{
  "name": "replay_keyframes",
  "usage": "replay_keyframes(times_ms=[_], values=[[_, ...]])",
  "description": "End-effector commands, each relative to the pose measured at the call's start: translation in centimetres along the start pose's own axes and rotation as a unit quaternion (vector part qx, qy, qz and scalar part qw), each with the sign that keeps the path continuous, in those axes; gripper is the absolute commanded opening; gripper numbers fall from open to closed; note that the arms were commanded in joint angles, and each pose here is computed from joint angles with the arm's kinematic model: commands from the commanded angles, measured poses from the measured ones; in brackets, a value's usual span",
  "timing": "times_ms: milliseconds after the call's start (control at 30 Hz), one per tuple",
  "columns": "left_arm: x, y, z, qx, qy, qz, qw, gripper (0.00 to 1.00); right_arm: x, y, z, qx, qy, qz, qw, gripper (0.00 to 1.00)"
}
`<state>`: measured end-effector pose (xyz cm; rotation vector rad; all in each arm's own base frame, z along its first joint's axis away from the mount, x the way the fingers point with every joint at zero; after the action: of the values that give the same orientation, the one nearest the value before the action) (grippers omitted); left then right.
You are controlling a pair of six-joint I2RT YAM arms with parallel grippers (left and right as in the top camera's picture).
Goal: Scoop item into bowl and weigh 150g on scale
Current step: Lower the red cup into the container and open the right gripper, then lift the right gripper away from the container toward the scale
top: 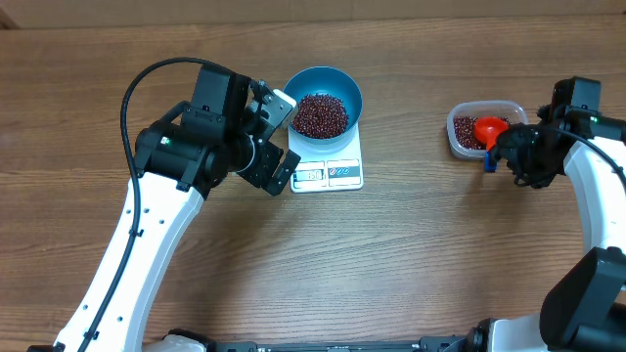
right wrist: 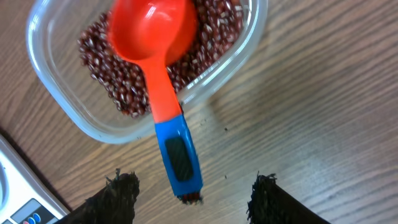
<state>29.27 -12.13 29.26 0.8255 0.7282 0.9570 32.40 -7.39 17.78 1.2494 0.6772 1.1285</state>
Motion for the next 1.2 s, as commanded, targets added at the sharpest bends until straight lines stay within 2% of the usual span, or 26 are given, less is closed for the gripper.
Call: replay_keyframes(times_ms=[0, 133, 333, 433, 533, 700, 733, 800, 1167], values=[[-0.5, 0.6, 0.3, -0.011, -0.018, -0.009, 1.0, 0.99, 0.0, 0.0, 0.1, -0.005, -0.012, 0.006, 1.0, 0.6], [-0.5, 0.6, 0.3, -0.011, -0.018, -0.009, 1.0, 1.0, 0.7, 1.5, 0.6, -0.017, 0.014, 0.021, 1.0, 0.49], [-0.5, 0.6, 0.3, -0.011, -0.018, -0.009, 1.0, 1.0, 5.0, 7.8, 0.5, -0.092, 0.154, 0.052, 0.982, 0.51], [-0.5, 0.6, 0.3, -0.011, -0.018, -0.009, 1.0, 1.0, 9.3, 10.6, -1.5, -0.128, 0.267, 0.12, 0.948, 0.61], [-0.5, 0.6, 0.3, -0.011, -0.018, -0.009, 1.0, 1.0, 13.3, 12.3, -4.3, -0.143, 0.377, 0.166, 0.9, 0.7], [-0.5, 0.6, 0.3, -0.011, -0.018, -0.009, 1.0, 1.0, 17.8, 12.6, -8.1, -0.126, 0.481, 0.201, 0.844, 0.8], [-0.5, 0.6, 0.3, -0.011, -0.018, -0.009, 1.0, 1.0, 18.5, 12.6, -8.7, -0.125, 0.492, 0.207, 0.837, 0.83], [-0.5, 0.6, 0.3, -0.011, -0.018, -0.009, 1.0, 1.0, 19.3, 12.7, -9.2, -0.129, 0.504, 0.211, 0.827, 1.0], [-0.5, 0.6, 0.3, -0.011, -0.018, -0.009, 1.0, 1.0, 19.4, 12.5, -9.1, -0.137, 0.51, 0.184, 0.829, 1.0]])
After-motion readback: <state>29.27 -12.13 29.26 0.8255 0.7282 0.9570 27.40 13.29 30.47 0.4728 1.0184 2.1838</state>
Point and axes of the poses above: each gripper's point midway between its finger pads, its own y axis back along the fingers, its own x axis along the line the jaws close on, z = x × y, the point moved 7 cm from there along y, back along the fingers, and after that the axes turned 15 degrees about y, right-handed, at the moved point
